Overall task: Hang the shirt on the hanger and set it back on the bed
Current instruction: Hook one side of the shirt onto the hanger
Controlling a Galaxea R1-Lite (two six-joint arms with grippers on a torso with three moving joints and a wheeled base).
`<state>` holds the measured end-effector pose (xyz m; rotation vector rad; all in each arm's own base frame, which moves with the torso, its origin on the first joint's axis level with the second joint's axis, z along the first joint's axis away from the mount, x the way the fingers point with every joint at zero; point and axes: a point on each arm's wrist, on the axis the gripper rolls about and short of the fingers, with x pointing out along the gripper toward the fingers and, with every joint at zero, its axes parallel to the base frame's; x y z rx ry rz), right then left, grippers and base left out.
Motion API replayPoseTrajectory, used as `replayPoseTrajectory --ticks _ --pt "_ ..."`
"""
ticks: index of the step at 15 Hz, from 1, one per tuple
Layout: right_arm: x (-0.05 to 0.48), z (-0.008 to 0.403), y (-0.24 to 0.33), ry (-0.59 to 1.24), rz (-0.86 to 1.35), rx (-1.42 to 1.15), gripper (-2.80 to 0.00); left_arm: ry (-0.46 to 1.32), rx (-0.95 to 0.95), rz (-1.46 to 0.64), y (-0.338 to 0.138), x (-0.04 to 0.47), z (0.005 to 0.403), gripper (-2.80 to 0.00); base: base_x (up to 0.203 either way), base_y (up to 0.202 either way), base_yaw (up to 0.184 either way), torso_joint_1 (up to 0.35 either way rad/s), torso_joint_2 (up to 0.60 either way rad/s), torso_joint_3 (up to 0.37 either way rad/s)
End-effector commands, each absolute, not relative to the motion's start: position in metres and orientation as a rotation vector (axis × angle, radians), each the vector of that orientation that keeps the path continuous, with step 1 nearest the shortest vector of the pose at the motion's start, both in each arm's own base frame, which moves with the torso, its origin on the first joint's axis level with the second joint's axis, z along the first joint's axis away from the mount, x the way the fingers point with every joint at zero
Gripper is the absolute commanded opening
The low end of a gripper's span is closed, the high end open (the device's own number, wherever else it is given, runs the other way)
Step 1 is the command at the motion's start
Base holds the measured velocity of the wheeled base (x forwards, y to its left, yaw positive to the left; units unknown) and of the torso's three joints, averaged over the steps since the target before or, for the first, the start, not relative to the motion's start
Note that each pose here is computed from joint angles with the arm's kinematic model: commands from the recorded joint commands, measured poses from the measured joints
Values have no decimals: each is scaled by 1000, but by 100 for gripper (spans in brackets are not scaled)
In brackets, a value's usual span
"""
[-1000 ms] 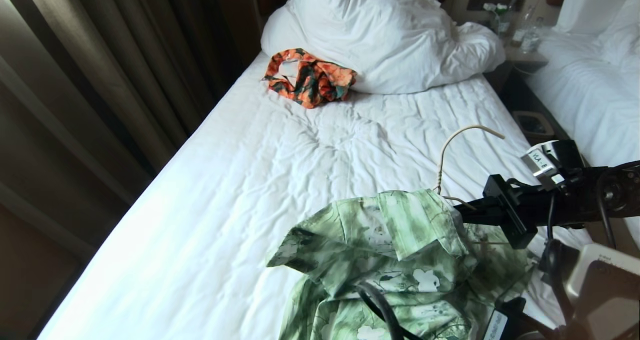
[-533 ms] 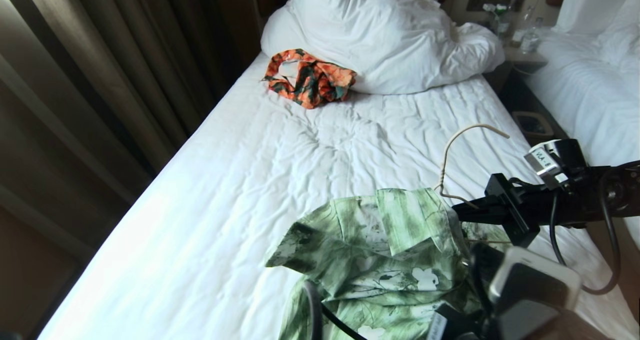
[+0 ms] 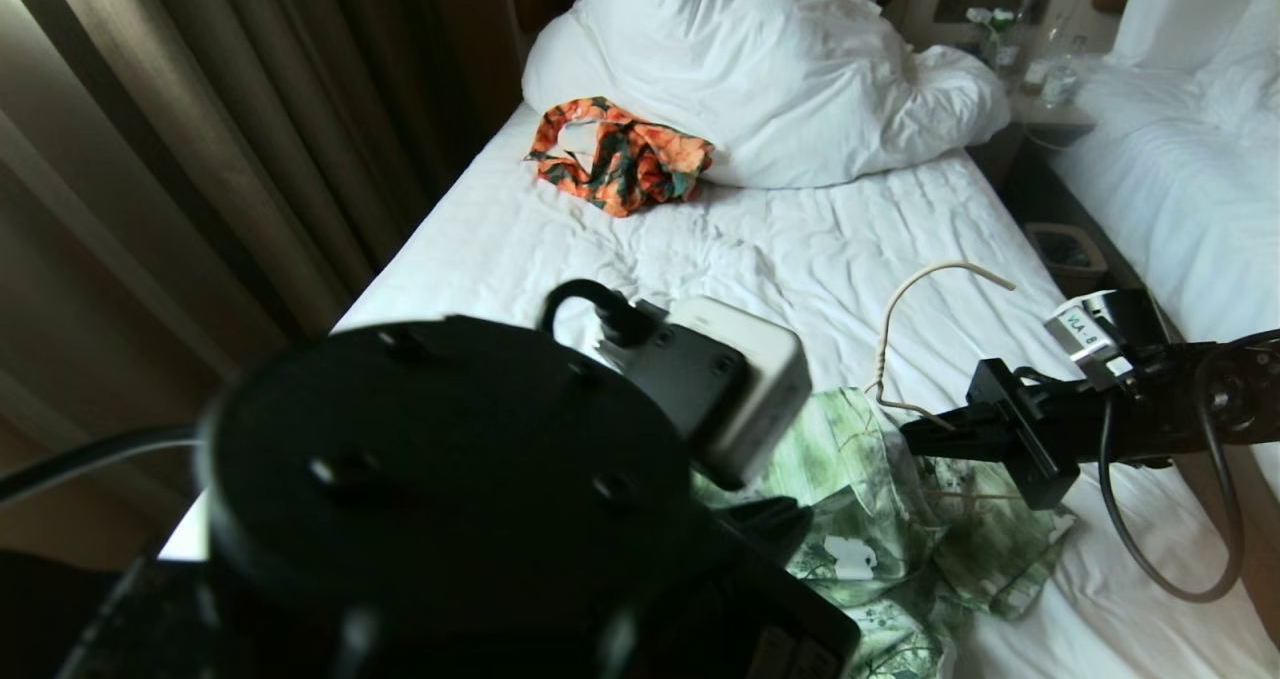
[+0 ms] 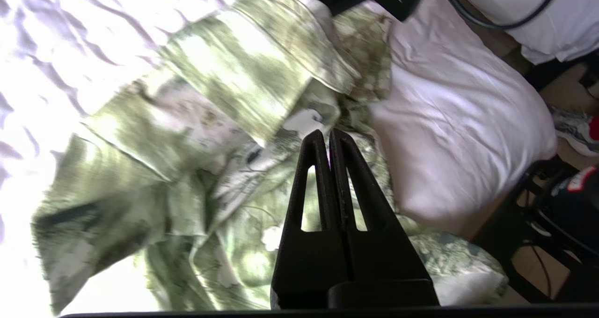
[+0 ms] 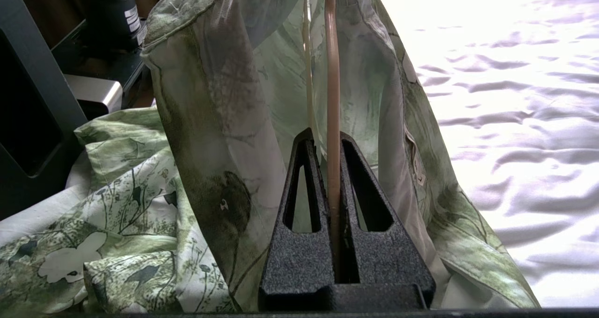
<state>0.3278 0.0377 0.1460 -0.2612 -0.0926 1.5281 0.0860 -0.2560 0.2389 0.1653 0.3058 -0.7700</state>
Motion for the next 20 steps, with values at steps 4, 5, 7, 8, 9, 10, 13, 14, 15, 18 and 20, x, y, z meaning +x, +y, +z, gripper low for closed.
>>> replayPoseTrajectory --ticks 4,5,7,8,9,10,13,14,15,18,20 --pt "327 149 50 -115 1568 -267 -280 298 124 -727 -226 122 249 -280 0 0 0 0 0 0" --pt "326 151 51 -119 1570 -271 -280 305 123 -740 -224 127 248 -280 0 0 0 0 0 0" --pt "325 152 51 -123 1570 -273 -280 307 105 -786 -218 130 251 -280 0 0 0 0 0 0" --pt "325 152 51 -123 1570 -274 -280 311 104 -807 -214 132 252 -191 0 0 0 0 0 0" --pt "325 152 50 -125 1569 -274 -280 316 125 -814 -210 138 248 0 0 0 0 0 0 0" --pt "325 152 50 -125 1567 -274 -280 321 152 -843 -206 144 244 0 0 0 0 0 0 0" --pt "326 152 51 -125 1570 -275 -280 321 204 -972 -189 168 238 0 0 0 0 0 0 0" --pt "326 151 53 -125 1579 -273 -280 304 240 -1028 -185 176 235 0 0 0 0 0 0 0" --pt "324 149 58 -119 1595 -266 -280 309 268 -1047 -187 186 227 0 0 0 0 0 0 0" --pt "322 152 60 -128 1598 -273 -280 257 278 -1051 -198 203 219 0 0 0 0 0 0 0" --pt "321 154 60 -133 1597 -277 -280 227 272 -1053 -205 209 225 0 0 0 0 0 0 0"
